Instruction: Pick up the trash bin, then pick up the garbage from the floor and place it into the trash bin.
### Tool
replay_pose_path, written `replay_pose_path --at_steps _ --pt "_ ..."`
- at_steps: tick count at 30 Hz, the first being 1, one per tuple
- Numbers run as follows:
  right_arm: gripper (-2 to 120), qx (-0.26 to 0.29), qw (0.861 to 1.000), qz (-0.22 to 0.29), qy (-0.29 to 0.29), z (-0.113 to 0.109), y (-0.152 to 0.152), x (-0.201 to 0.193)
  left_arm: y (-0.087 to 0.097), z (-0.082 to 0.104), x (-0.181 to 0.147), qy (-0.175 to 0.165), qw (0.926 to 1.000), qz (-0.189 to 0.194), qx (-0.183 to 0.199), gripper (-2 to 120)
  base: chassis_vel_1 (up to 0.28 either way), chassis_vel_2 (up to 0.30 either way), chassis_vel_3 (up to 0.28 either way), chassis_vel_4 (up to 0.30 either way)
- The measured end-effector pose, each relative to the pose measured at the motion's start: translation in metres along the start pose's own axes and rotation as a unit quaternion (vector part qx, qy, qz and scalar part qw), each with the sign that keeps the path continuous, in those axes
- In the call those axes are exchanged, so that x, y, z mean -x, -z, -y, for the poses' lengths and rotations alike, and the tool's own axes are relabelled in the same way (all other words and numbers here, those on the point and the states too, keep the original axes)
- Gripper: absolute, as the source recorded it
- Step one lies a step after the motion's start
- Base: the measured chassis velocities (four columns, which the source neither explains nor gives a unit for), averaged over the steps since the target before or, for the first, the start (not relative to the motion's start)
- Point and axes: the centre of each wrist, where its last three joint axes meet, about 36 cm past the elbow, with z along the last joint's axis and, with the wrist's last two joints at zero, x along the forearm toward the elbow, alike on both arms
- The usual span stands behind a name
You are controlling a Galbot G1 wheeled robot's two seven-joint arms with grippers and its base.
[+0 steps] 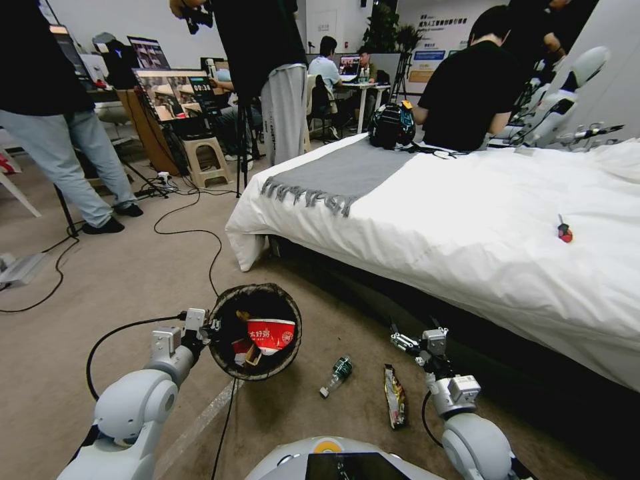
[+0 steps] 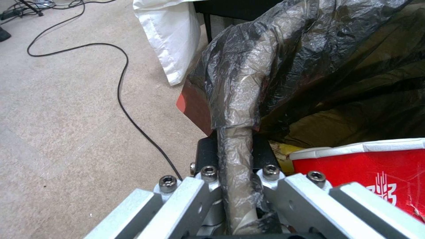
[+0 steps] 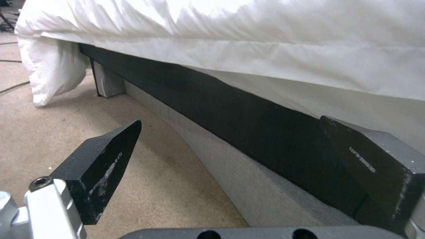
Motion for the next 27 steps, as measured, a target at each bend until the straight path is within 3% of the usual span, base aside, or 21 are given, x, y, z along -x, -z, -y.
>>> replay_pose_path --at_steps 27 --pt "100 0.005 1.000 -0.011 -0.008 -0.0033 -0.0008 -0.0020 0.0002 0.0012 0.0006 -0.003 1.0000 0.000 0.001 1 0.004 -0.005 -0.004 0.004"
